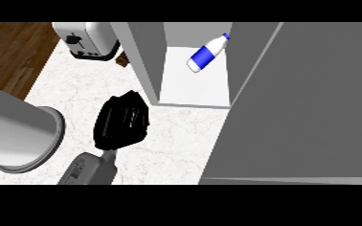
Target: Pick up the bottled water, place it into the cabinet and close the cabinet
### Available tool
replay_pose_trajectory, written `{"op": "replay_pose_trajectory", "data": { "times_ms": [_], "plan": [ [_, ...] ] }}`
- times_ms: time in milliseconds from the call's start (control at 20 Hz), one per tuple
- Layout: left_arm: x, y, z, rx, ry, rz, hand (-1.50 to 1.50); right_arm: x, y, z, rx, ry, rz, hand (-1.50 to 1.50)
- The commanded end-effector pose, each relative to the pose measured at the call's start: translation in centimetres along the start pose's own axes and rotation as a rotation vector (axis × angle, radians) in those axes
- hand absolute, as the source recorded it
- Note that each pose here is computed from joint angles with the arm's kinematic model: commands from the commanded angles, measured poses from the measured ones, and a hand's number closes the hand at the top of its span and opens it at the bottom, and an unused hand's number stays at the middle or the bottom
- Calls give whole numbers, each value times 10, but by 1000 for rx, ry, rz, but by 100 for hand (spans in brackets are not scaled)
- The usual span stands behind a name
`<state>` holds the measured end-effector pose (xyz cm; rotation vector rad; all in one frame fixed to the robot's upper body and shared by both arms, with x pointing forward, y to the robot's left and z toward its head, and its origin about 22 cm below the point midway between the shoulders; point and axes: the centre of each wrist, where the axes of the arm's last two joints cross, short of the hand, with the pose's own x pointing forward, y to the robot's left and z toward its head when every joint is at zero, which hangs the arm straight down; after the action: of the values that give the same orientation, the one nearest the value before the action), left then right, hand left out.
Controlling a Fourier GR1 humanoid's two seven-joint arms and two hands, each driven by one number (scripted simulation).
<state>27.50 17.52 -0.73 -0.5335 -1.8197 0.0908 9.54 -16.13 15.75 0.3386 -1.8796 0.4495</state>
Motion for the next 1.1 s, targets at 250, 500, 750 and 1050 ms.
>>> {"op": "replay_pose_trajectory", "data": {
  "times_ms": [250, 500, 750, 1050],
  "plan": [
    [65, 24, 83, 42, -36, -23, 150, 30, 15, 4, 185, -29, -101, 150],
    [85, 35, 122, 100, -38, -38, 150, 25, 31, -12, 185, -35, -102, 150],
    [120, 39, 132, 84, -66, -51, 150, 32, 43, -52, 164, -93, -70, 150],
    [133, 61, 156, 122, -90, -35, 150, 35, 58, -112, 100, -62, -93, 150]
  ]
}}
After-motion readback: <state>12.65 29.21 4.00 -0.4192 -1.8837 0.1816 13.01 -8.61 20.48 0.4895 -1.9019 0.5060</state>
